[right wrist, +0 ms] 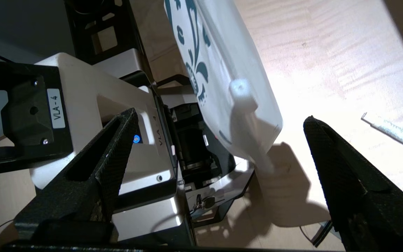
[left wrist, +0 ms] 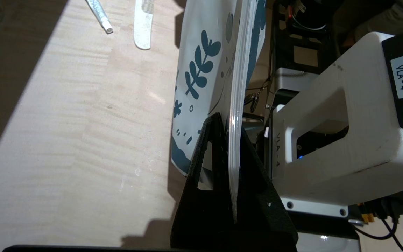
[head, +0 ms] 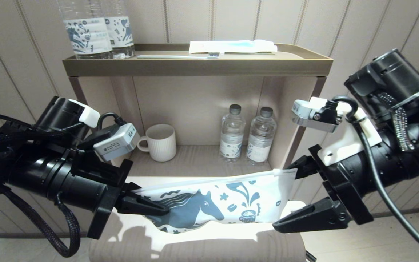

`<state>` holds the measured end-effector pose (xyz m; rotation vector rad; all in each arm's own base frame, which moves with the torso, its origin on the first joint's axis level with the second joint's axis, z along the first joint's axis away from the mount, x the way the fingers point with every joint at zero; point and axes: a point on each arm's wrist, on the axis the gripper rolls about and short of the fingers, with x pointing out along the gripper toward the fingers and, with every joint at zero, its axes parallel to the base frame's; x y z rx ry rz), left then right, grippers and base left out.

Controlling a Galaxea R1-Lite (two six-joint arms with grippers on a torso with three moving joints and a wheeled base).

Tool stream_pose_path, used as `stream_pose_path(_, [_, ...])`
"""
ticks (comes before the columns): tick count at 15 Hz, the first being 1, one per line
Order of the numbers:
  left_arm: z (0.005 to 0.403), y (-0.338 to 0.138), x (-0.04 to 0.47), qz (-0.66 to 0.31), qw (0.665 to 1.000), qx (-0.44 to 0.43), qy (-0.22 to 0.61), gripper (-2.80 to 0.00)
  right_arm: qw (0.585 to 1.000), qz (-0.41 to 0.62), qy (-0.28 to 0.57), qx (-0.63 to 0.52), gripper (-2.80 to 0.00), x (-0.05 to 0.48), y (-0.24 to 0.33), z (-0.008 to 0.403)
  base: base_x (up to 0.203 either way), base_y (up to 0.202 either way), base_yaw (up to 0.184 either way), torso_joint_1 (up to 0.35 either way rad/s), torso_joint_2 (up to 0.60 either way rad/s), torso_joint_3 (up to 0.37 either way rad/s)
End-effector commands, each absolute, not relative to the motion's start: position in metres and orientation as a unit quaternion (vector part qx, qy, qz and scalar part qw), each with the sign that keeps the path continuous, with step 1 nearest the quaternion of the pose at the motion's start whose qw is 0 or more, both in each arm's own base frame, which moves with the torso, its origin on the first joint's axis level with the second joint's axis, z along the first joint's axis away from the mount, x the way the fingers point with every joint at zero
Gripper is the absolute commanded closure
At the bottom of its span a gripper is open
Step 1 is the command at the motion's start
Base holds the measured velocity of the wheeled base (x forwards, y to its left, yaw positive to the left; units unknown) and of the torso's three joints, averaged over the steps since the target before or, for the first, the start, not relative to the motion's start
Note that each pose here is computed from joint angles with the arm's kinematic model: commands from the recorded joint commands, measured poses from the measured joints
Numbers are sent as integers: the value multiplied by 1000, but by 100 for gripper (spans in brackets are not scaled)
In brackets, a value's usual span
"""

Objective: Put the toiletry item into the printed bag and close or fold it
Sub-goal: Hand it to the other hand

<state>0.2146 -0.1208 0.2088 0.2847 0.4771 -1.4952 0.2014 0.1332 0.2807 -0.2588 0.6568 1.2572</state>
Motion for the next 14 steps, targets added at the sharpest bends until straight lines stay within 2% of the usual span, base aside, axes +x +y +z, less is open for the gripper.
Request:
stream_pose_path(1, [209,-120,214,-673,697,129,211,0,743,582,309,-117,-280,207,139,270,0,0,0,0,0,0])
stream_pose_path(6, [211,-120,214,-675,696,131,204,0,752,586,275,-120,-280,216,145,255,0,0,0,0,0,0])
stream_pose_path(14, [210,-121,214,-677,695,130,204,0,755,591,258,-118,-280,216,146,265,0,0,0,0,0,0])
